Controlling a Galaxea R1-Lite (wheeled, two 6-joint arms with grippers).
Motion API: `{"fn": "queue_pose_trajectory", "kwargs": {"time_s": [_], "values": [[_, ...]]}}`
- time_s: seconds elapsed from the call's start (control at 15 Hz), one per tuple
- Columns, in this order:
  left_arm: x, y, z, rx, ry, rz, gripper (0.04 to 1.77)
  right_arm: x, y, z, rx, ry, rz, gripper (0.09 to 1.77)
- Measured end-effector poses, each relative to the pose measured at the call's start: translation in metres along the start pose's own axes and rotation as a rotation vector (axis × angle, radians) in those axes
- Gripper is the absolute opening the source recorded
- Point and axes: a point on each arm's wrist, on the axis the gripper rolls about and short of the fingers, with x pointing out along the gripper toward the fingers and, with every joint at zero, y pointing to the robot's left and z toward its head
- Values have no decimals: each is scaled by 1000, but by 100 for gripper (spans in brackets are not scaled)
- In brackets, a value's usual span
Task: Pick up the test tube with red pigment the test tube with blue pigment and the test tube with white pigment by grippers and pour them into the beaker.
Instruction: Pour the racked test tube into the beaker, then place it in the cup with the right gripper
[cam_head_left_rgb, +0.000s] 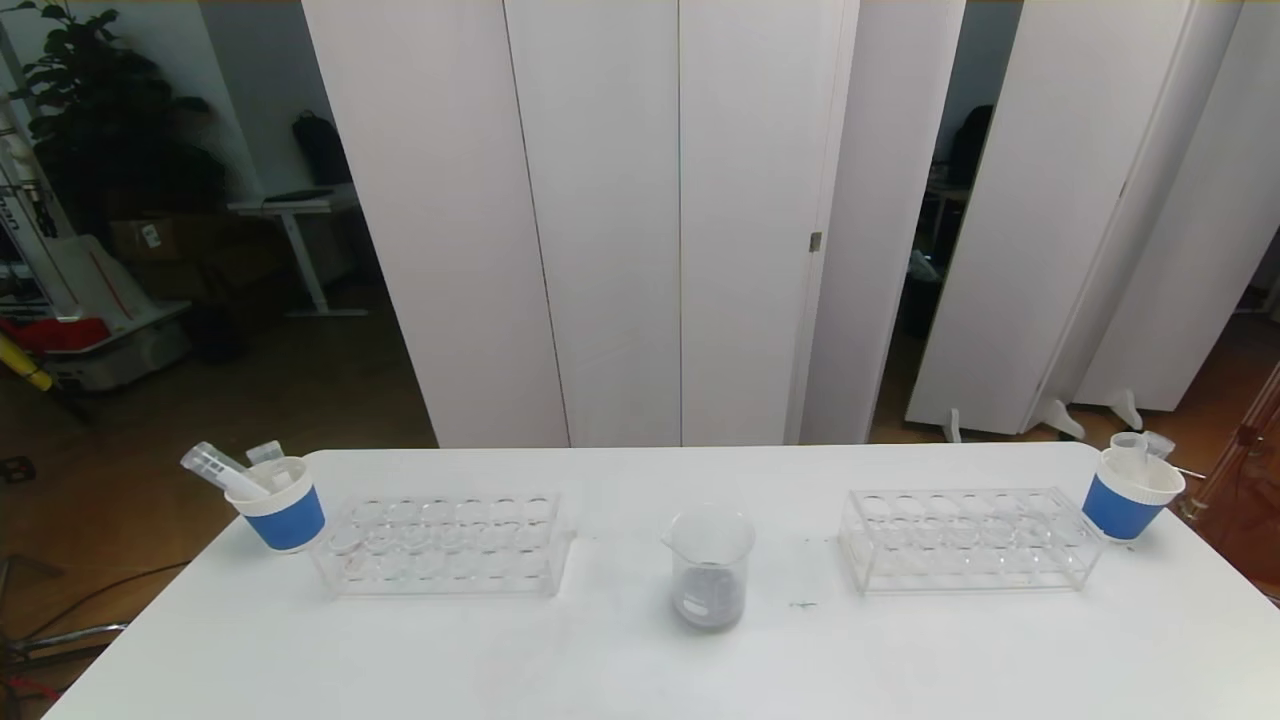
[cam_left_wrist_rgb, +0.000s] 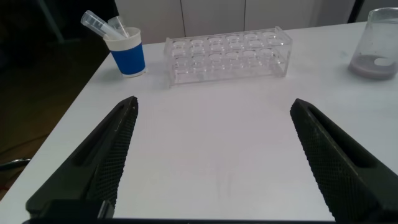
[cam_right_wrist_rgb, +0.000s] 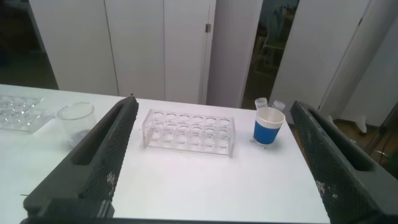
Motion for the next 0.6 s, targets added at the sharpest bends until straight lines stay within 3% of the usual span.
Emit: {"fn": "queue_pose_trajectory", "kwargs": {"time_s": [0.2, 0.6], "values": [[0, 0, 0, 0, 0, 0, 175, -11, 1, -30, 45, 9, -15, 175], [0, 0, 0, 0, 0, 0, 175, -4, 1, -105, 99, 130, -48, 175]]}}
